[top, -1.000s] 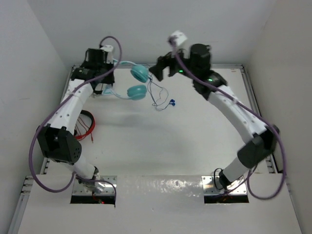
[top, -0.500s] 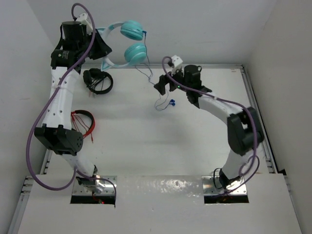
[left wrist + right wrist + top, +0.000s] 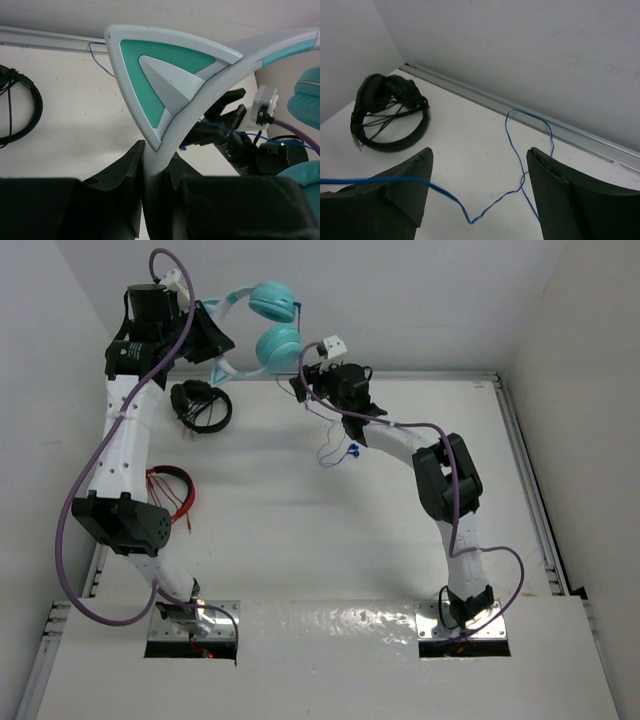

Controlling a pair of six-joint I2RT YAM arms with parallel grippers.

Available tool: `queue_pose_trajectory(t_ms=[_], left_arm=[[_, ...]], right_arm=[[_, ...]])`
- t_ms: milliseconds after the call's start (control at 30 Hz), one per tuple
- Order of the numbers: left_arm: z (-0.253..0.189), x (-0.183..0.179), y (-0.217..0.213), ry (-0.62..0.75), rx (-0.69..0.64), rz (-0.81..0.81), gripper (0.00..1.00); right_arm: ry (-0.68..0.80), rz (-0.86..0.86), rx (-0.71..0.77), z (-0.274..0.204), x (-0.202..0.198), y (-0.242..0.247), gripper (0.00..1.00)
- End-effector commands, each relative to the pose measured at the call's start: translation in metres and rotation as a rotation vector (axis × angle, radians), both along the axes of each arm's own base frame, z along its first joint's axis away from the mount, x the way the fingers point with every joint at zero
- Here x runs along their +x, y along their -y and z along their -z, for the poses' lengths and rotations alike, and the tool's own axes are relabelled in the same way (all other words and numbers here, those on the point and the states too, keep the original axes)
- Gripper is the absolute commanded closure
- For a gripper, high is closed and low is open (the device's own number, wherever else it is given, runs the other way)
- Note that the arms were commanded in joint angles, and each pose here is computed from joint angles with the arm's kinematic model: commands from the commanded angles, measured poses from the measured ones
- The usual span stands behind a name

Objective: Wrap the headphones

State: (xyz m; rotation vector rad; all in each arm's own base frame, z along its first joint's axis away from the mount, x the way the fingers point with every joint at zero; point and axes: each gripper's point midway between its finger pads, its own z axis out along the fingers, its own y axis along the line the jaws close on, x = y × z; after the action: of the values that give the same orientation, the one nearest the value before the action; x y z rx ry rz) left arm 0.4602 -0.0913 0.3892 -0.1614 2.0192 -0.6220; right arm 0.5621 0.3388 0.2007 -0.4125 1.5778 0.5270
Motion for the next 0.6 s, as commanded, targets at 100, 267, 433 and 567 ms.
queue_pose_trajectory(t_ms=[100, 267, 433, 567], left_arm=[[-0.047, -0.005, 0.010, 0.134, -0.066, 0.042, 1.00], [-0.022, 0.015, -0.026, 0.123, 0.099, -0.080, 1.00], [0.034, 0.046, -0.061, 0.074, 0.524, -0.065, 1.00], [0.073, 0.050, -0.043, 0.093, 0.868, 0.064, 1.00]], right_arm=[[0.097, -0.004, 0.149, -0.049, 0.014, -0.010, 0.63], [0.000, -0.077, -0.096, -0.009, -0.040, 0.010, 1.00], [-0.094, -0.236, -0.522, -0.036, -0.150, 0.044, 1.00], [-0.229, -0.227, -0.691, -0.069, -0.201, 0.084, 1.00]])
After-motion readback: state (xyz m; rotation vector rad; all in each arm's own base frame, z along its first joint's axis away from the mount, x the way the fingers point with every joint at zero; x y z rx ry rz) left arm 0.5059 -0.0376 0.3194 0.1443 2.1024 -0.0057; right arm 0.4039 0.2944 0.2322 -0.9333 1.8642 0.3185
